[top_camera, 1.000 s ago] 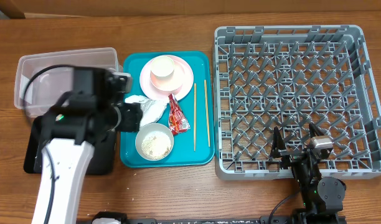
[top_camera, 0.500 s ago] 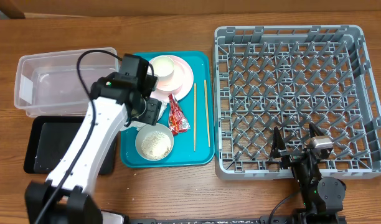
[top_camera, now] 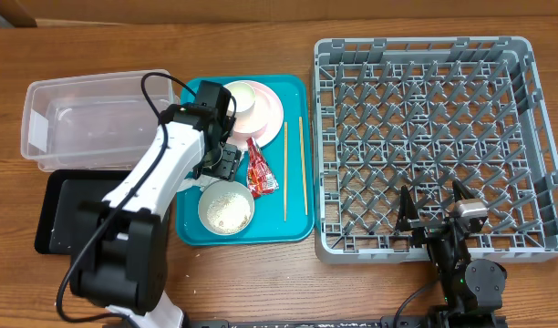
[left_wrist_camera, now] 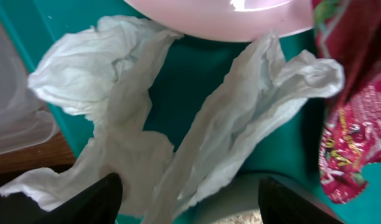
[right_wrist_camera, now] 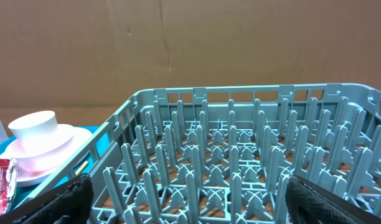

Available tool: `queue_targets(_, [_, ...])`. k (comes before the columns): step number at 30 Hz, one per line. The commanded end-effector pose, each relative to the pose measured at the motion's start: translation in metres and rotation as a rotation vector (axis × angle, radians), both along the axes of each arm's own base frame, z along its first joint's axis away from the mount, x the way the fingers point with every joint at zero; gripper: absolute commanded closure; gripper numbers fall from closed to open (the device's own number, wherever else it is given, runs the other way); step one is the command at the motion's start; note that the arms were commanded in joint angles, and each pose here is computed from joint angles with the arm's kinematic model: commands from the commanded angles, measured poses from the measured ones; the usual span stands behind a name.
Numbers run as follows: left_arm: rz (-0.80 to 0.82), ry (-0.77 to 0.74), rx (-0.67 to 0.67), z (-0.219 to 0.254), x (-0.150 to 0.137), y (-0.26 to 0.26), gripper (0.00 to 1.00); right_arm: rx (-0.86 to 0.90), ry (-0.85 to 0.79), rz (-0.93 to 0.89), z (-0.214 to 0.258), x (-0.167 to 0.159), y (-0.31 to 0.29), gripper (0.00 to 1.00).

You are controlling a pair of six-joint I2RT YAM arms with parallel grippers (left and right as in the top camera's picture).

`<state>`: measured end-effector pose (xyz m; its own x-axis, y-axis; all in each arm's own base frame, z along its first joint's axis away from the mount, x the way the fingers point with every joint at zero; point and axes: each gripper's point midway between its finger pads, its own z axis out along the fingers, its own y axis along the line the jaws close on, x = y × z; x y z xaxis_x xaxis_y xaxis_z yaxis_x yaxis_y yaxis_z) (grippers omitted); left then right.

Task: Sort waste into correct bins and load items into the dishwasher
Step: 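Reach the left gripper to the white tissue on the teal tray and grasp it, then carry the tissue left and drop it into the clear plastic bin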

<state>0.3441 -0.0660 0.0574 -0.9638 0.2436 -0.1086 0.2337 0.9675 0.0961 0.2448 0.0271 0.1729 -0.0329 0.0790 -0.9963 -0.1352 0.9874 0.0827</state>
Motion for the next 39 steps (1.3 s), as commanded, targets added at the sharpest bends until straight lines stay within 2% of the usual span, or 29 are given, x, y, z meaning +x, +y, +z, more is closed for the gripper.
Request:
queue_targets(1, [-0.022,0.037,0.031,-0.017,0.002,0.001,0.28,-0.004,-0.005,0.004,-0.002,0.0,0.001,0.0])
queue_targets(7, [-0.018,0.07,0.039,-0.031,0.001,0.001,0.29,-0.004,-0.005,0.004,-0.002,0.0,0.001,0.0])
queue_targets(9, [-0.014,0.063,0.037,-0.031,0.003,0.001,0.33,-0.004,-0.005,0.004,-0.002,0.0,0.001,0.0])
queue_targets(13, [-0.015,0.055,0.035,-0.031,0.005,0.0,0.57,-0.004,-0.005,0.004,-0.002,0.0,0.001,0.0])
queue_targets(17, [-0.015,0.051,0.034,-0.03,0.006,0.0,0.87,-0.004,-0.005,0.004,-0.002,0.0,0.001,0.0])
queue_targets(19, [-0.014,0.041,0.031,-0.027,0.009,-0.001,0.96,-0.004,-0.005,0.004,-0.002,0.0,0.001,0.0])
queue_targets(26, [0.045,-0.029,0.007,0.01,0.034,-0.007,0.96,-0.004,-0.005,0.004,-0.002,0.0,0.001,0.0])
queue_targets(39, [0.084,-0.197,-0.041,0.146,0.07,-0.009,0.96,-0.004,-0.005,0.004,-0.002,0.0,0.001,0.0])
